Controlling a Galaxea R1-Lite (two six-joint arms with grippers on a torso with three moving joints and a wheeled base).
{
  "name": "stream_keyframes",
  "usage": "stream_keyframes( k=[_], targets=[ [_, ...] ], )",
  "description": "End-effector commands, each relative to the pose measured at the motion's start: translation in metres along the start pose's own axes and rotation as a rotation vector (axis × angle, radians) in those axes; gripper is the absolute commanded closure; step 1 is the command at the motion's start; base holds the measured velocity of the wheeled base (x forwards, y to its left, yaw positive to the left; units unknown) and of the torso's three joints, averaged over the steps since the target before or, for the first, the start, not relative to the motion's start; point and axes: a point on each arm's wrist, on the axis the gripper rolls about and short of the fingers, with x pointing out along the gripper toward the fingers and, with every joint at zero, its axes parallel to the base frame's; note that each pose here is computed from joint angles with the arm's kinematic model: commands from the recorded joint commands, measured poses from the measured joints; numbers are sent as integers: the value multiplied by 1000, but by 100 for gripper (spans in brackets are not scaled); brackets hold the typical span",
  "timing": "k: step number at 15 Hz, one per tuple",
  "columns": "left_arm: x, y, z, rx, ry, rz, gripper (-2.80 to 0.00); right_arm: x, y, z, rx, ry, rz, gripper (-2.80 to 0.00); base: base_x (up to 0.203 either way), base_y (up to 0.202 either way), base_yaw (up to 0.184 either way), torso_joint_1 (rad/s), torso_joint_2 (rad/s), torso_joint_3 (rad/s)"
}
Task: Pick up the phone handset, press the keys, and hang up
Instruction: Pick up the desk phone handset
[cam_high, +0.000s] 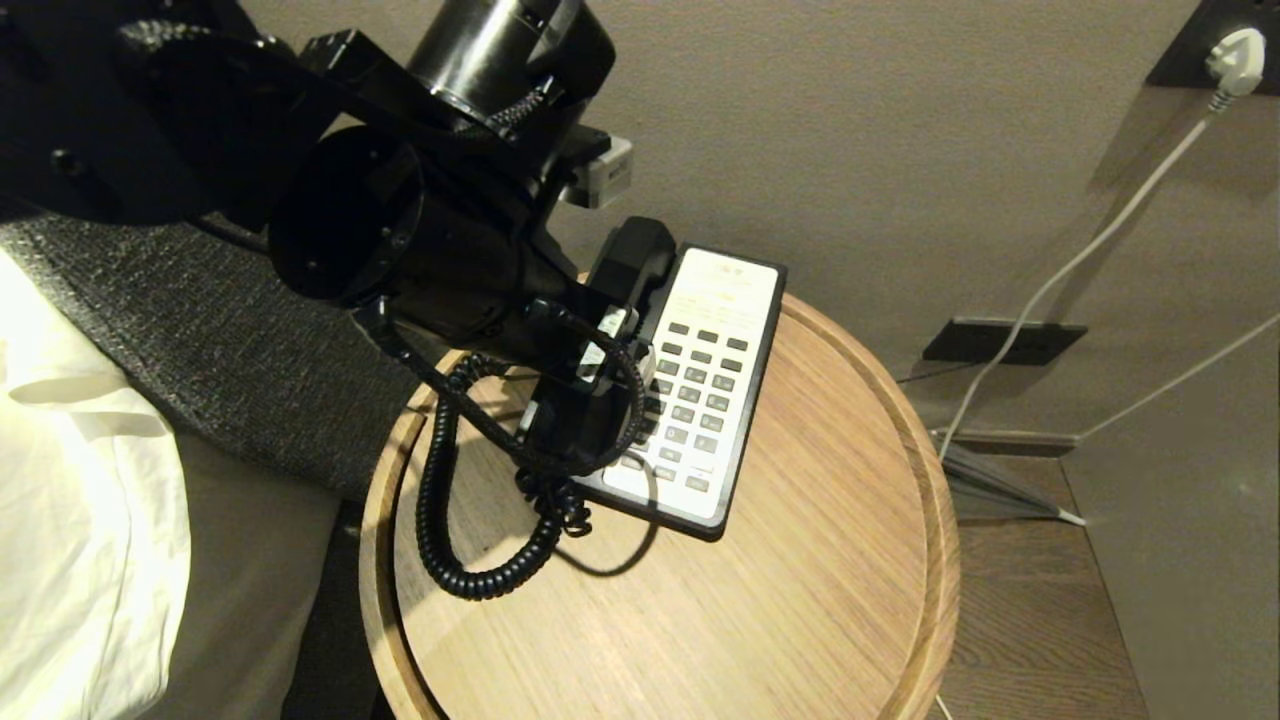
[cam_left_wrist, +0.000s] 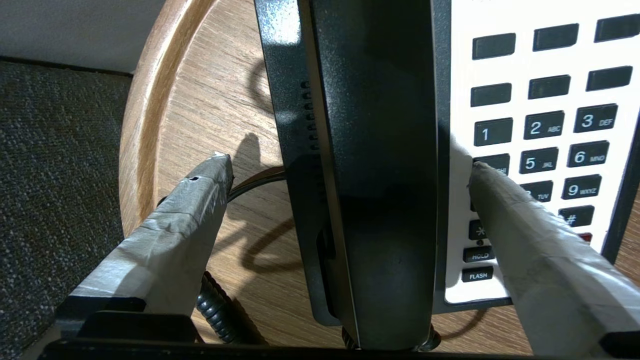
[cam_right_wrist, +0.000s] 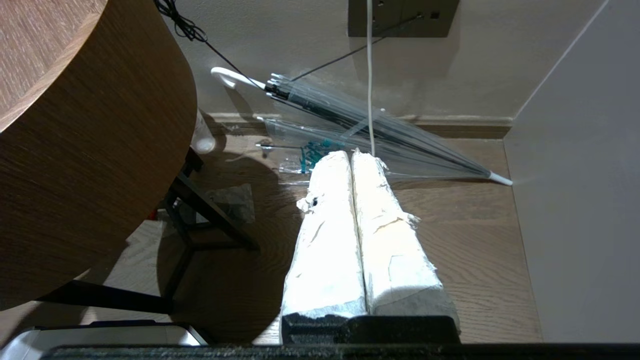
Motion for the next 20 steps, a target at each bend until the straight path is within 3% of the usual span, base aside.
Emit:
stream_keyframes(
  k=[1,13,20],
  targets=[
    [0,0,-1,1,5,5,0,1,0,-6,0,20,1,0,0,0,0,0,0,0],
    [-12,5,1,-36,-26,4,0,1,0,-6,0,20,-1,0,0,0,0,0,0,0],
    [-67,25,1,-84,-150,14,0,1,0,-6,0,20,0,0,0,0,0,0,0,0]
  ],
)
